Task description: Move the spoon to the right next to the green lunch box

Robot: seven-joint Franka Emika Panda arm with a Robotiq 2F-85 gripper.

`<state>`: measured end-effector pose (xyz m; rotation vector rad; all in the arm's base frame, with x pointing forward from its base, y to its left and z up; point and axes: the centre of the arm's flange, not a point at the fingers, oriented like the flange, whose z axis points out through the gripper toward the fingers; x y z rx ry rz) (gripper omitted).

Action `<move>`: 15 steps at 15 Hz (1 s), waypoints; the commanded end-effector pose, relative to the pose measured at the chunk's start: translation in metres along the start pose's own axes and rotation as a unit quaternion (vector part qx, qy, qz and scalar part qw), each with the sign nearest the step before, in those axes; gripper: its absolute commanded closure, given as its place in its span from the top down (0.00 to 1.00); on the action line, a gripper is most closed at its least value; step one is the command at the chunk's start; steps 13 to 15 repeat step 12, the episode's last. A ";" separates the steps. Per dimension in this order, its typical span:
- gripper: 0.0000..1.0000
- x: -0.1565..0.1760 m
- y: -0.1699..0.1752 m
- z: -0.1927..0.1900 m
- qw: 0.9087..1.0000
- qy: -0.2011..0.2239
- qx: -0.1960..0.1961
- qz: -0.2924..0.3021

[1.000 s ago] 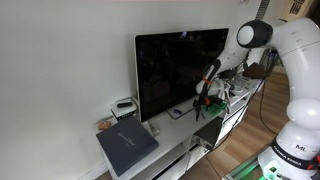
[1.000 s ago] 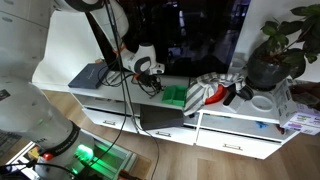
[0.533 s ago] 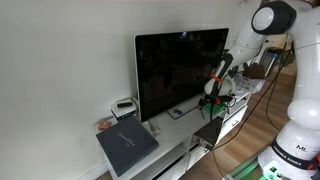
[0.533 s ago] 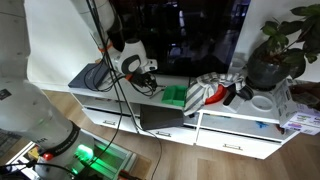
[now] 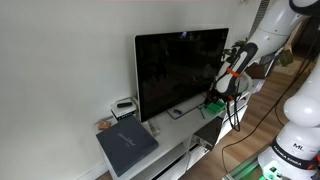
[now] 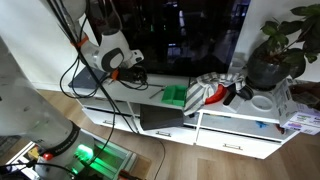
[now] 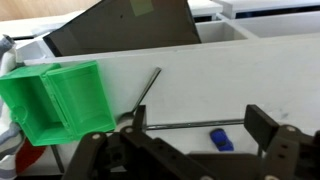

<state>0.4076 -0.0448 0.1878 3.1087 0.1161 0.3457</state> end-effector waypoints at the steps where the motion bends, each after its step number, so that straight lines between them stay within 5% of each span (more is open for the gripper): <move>1: 1.00 -0.011 -0.007 -0.055 0.996 -0.039 0.075 -0.030; 5: 1.00 0.011 -0.036 -0.059 0.982 -0.106 0.155 -0.003; 6: 1.00 0.017 -0.061 -0.012 0.989 -0.082 0.122 -0.015; 15: 1.00 0.019 -0.064 -0.011 0.988 -0.087 0.125 -0.021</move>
